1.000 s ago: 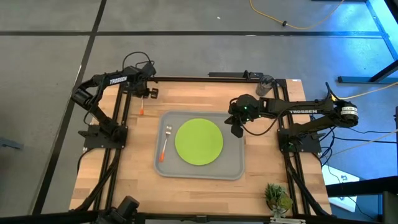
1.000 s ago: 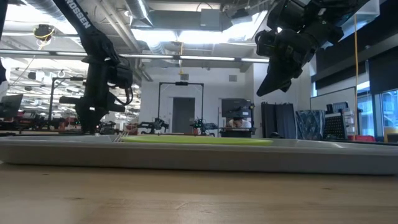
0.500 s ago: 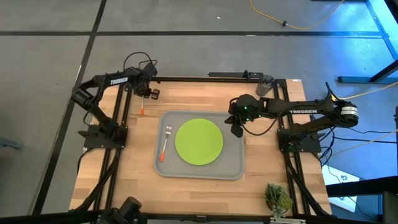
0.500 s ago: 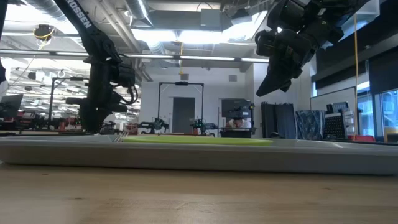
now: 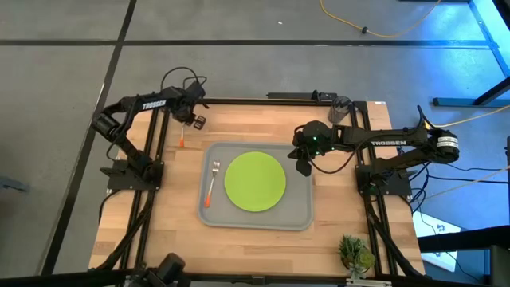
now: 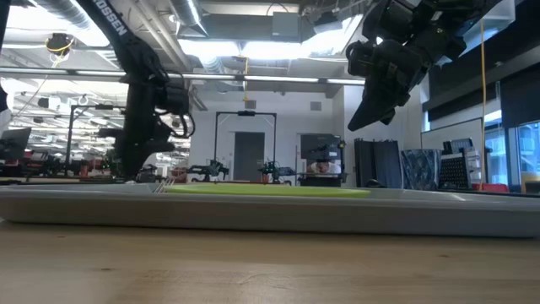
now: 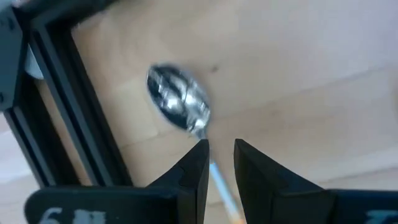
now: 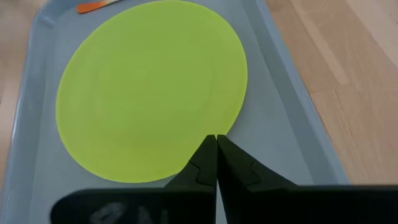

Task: Pick and place plate/cup/fork/spoon on tray
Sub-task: Put the orange spoon on the gray serving tray to the right side of the orange fork

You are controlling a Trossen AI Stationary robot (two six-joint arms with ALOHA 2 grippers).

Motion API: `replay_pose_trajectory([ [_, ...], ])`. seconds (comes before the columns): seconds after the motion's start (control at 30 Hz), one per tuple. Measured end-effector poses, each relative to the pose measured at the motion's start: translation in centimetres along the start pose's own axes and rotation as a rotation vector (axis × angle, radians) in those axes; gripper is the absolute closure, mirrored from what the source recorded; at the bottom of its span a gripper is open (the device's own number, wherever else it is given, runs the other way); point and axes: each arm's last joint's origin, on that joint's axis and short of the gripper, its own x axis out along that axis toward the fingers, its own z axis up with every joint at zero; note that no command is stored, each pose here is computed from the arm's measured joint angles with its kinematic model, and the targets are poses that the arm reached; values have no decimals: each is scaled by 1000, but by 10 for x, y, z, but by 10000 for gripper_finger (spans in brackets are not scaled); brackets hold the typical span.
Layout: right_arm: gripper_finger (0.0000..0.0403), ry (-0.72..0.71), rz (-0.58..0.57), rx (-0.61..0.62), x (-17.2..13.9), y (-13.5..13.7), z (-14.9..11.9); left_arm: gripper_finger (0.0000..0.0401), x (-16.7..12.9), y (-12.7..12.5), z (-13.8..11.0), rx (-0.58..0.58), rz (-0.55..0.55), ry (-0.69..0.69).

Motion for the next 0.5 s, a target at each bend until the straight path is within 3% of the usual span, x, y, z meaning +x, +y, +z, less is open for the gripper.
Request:
replay_pose_trajectory([
  [0.23,397,0,0,0,0,0,0,333,-19,6,25,-2,-59,-83],
  [0.5,397,-1,2,0,0,0,0,333,-25,35,38,31,-67,-80],
])
